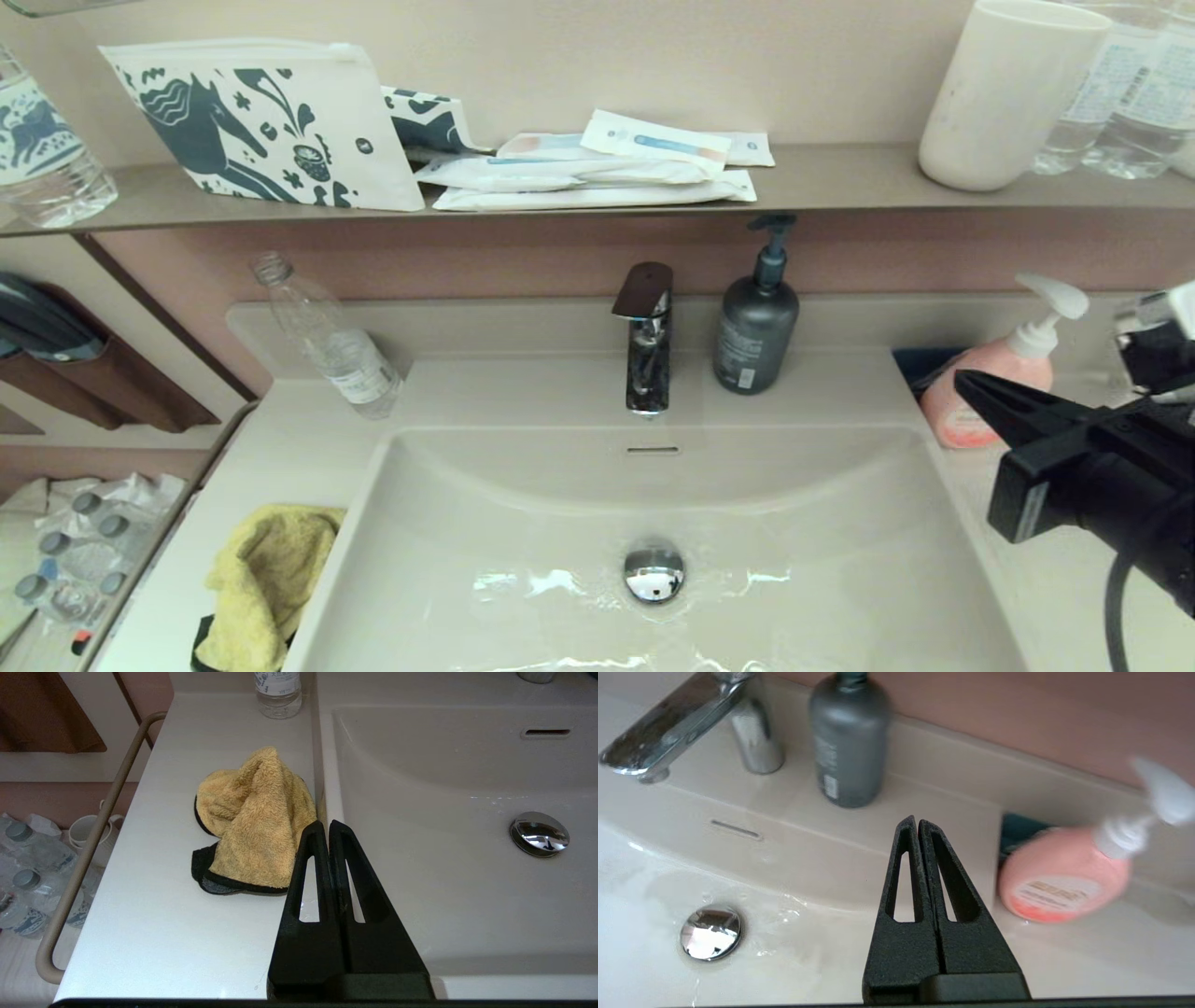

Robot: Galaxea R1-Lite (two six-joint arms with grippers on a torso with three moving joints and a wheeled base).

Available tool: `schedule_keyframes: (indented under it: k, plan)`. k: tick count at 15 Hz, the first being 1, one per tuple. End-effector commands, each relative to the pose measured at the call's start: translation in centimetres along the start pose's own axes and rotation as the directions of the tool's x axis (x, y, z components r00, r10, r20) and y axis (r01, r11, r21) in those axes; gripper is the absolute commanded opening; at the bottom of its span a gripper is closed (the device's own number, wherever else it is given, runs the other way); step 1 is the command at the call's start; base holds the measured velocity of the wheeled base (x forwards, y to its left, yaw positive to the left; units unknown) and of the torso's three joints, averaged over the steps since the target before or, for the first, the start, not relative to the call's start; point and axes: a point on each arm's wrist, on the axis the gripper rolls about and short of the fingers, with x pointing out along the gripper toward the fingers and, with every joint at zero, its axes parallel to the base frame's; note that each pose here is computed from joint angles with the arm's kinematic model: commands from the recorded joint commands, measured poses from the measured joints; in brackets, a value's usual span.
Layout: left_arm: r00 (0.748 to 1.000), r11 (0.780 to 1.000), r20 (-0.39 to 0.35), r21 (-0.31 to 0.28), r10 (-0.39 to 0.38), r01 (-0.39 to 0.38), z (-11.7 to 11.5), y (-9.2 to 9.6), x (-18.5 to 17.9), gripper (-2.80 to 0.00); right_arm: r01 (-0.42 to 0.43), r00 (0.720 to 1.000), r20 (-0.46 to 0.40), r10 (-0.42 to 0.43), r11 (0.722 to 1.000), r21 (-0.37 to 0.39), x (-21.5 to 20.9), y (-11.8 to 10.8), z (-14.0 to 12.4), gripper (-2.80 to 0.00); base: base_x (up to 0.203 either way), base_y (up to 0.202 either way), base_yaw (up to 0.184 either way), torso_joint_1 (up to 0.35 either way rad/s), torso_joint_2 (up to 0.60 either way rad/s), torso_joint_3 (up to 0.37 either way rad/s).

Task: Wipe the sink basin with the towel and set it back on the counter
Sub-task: Pick up the cloth

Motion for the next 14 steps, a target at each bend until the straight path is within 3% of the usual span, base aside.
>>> schedule_keyframes:
  k: [1, 5, 7, 10, 14]
  plan:
    - [1.0, 1.0, -0.001, 0.0, 0.0, 0.0, 0.0, 0.0, 0.0, -2.8, 0.026, 0.998, 0.063, -0.029, 0.999, 0.044, -1.9, -1.7, 0.9, -2.8, 0.0, 0.0, 0.0, 0.0, 0.0, 0.0]
    - [1.0, 1.0, -0.001, 0.0, 0.0, 0.0, 0.0, 0.0, 0.0, -2.8, 0.131, 0.991, 0.025, -0.132, 0.991, 0.03, -5.8, -5.4, 0.6, -2.8, 0.0, 0.0, 0.0, 0.0, 0.0, 0.0]
    - [1.0, 1.0, -0.001, 0.0, 0.0, 0.0, 0.0, 0.0, 0.0, -2.8, 0.264, 0.964, 0.023, -0.265, 0.964, 0.036, -7.3, -7.5, 1.1, -2.8, 0.0, 0.0, 0.0, 0.0, 0.0, 0.0]
    - [1.0, 1.0, -0.001, 0.0, 0.0, 0.0, 0.0, 0.0, 0.0, -2.8, 0.485, 0.874, 0.016, -0.486, 0.873, 0.045, -8.8, -9.8, 1.6, -2.8, 0.0, 0.0, 0.0, 0.0, 0.0, 0.0]
    - [1.0, 1.0, -0.001, 0.0, 0.0, 0.0, 0.0, 0.0, 0.0, -2.8, 0.635, 0.772, 0.008, -0.635, 0.772, 0.036, -14.0, -10.4, 0.7, -2.8, 0.0, 0.0, 0.0, 0.0, 0.0, 0.0]
